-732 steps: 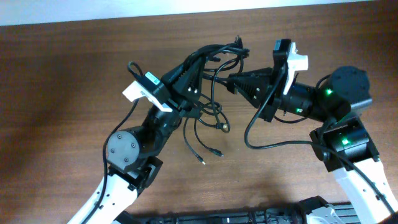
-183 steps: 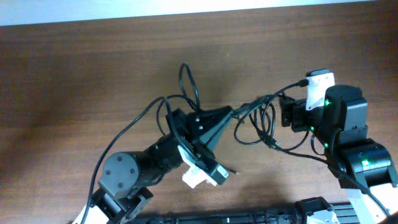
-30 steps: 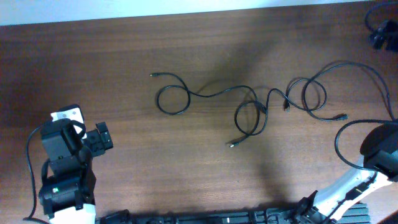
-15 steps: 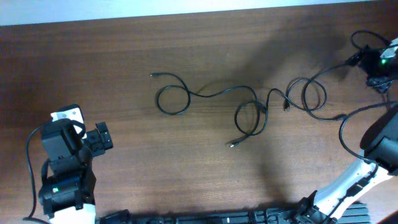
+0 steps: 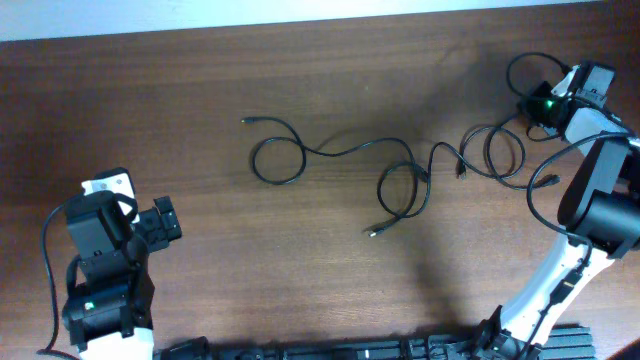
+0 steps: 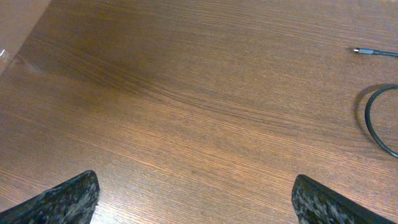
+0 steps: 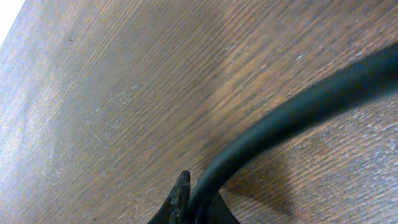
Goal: Untangle cables
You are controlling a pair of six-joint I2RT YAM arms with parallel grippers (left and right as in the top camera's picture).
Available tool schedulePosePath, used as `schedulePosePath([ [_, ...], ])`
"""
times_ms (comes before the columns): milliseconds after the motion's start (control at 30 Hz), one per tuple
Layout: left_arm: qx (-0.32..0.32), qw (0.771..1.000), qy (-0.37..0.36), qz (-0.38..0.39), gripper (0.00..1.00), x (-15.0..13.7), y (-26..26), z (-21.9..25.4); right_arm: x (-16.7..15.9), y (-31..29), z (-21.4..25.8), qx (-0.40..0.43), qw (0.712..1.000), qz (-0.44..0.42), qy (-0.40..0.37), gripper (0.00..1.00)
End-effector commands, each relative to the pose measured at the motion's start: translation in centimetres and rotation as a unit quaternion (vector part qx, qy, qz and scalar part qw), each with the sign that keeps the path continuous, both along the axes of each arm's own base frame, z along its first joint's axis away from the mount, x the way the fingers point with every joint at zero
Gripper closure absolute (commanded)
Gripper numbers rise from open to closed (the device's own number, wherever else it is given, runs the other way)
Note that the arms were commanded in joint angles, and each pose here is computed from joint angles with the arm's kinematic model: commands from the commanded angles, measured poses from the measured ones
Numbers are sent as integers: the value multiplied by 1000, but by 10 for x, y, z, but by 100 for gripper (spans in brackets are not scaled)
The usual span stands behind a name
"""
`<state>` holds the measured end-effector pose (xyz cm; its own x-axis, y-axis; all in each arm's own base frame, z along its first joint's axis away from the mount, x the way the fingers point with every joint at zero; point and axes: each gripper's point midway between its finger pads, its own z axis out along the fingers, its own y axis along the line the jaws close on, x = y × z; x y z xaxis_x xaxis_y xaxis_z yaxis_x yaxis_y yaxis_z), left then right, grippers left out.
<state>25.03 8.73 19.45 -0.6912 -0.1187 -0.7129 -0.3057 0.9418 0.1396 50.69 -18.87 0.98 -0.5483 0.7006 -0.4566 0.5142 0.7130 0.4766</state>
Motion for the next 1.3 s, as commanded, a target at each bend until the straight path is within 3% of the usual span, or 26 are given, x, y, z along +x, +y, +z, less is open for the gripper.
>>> schedulePosePath([
  [0, -5, 1000, -4, 2, 1, 0, -1, 0, 10, 1, 98, -31, 996, 9, -86, 96],
  [67, -5, 1000, -4, 2, 1, 0, -1, 0, 5, 0, 216, -97, 976, 4, -195, 96],
  [167, -5, 1000, -4, 2, 1, 0, -1, 0, -52, 1, 399, -225, 905, -54, -356, 96],
  [200, -5, 1000, -4, 2, 1, 0, -1, 0, -79, 7, 446, -275, 875, -65, -393, 96],
  [267, -5, 1000, -4, 2, 1, 0, -1, 0, -119, 11, 492, -326, 841, -97, -421, 96],
  [333, -5, 1000, -4, 2, 1, 0, -1, 0, -139, 8, 509, -340, 828, -129, -428, 96],
  [467, -5, 1000, -4, 2, 1, 0, -1, 0, -141, 2, 507, -344, 827, -146, -420, 96],
  [567, -5, 1000, -4, 2, 1, 0, -1, 0, -150, -29, 489, -373, 826, -219, -362, 96],
  [800, -5, 1000, -4, 2, 1, 0, -1, 0, -237, -130, 500, -435, 756, -378, -311, 96],
  [900, -5, 1000, -4, 2, 1, 0, -1, 0, -284, -159, 518, -466, 707, -430, -314, 96],
  [967, -5, 1000, -4, 2, 1, 0, -1, 0, -296, -155, 546, -484, 669, -436, -358, 96],
  [1000, -5, 1000, -4, 2, 1, 0, -1, 0, -290, -154, 543, -481, 679, -424, -357, 96],
  [1033, -5, 1000, -4, 2, 1, 0, -1, 0, -279, -161, 522, -469, 708, -412, -329, 96],
  [1067, -5, 1000, -4, 2, 1, 0, -1, 0, -263, -180, 477, -445, 751, -408, -268, 96],
  [1200, -5, 1000, -4, 2, 1, 0, -1, 0, -213, -218, 362, -358, 840, -370, -171, 96],
  [1267, -5, 1000, -4, 2, 1, 0, -1, 0, -207, -221, 326, -295, 859, -389, -155, 96],
])
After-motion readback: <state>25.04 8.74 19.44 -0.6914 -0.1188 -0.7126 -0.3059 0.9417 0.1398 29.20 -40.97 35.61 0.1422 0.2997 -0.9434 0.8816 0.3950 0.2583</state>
